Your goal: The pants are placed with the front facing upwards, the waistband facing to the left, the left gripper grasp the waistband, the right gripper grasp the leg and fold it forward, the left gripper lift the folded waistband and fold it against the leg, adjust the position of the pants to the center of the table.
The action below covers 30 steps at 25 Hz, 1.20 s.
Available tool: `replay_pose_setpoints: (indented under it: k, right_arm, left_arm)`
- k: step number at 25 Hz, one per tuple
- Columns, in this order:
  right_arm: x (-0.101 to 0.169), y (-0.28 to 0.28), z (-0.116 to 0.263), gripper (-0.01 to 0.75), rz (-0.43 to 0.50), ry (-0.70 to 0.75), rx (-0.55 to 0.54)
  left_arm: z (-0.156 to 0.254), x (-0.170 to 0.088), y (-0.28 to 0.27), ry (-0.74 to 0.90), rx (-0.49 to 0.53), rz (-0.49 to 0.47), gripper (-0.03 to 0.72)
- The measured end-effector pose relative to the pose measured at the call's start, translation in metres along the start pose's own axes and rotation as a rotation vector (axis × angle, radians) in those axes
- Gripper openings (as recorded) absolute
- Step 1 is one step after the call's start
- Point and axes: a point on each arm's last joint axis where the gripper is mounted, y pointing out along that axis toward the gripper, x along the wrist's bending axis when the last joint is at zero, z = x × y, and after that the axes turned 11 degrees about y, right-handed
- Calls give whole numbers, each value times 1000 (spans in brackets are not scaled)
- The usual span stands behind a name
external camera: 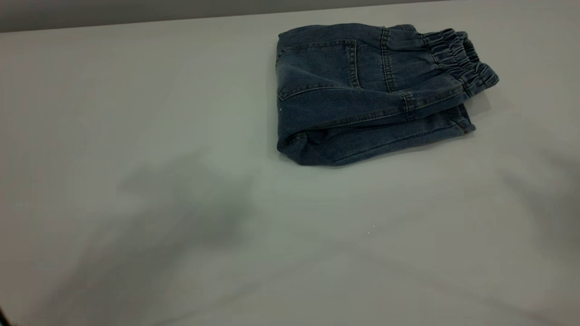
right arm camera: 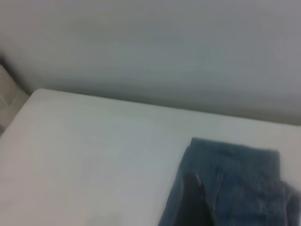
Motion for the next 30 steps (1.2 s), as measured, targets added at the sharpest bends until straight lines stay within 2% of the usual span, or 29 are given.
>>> replay_pose_setpoints:
  k: [5, 13, 18, 25, 30]
  right_arm:
    - [10, -44, 60, 440, 45, -34, -29]
    - [17, -90, 148, 440, 62, -83, -113]
    - [10, -97, 188, 440, 106, -108, -136]
    - [-2, -93, 234, 440, 111, -120, -142]
    - [-18, -84, 261, 440, 171, -133, -133]
  left_arm:
    - [40, -7, -32, -13, 12, 5, 580]
    - [102, -19, -67, -11, 23, 8, 580]
    - [142, -29, -79, -11, 27, 11, 580]
    - [202, -44, -85, -31, 41, 19, 580]
    - [244, -54, -85, -55, 39, 17, 580]
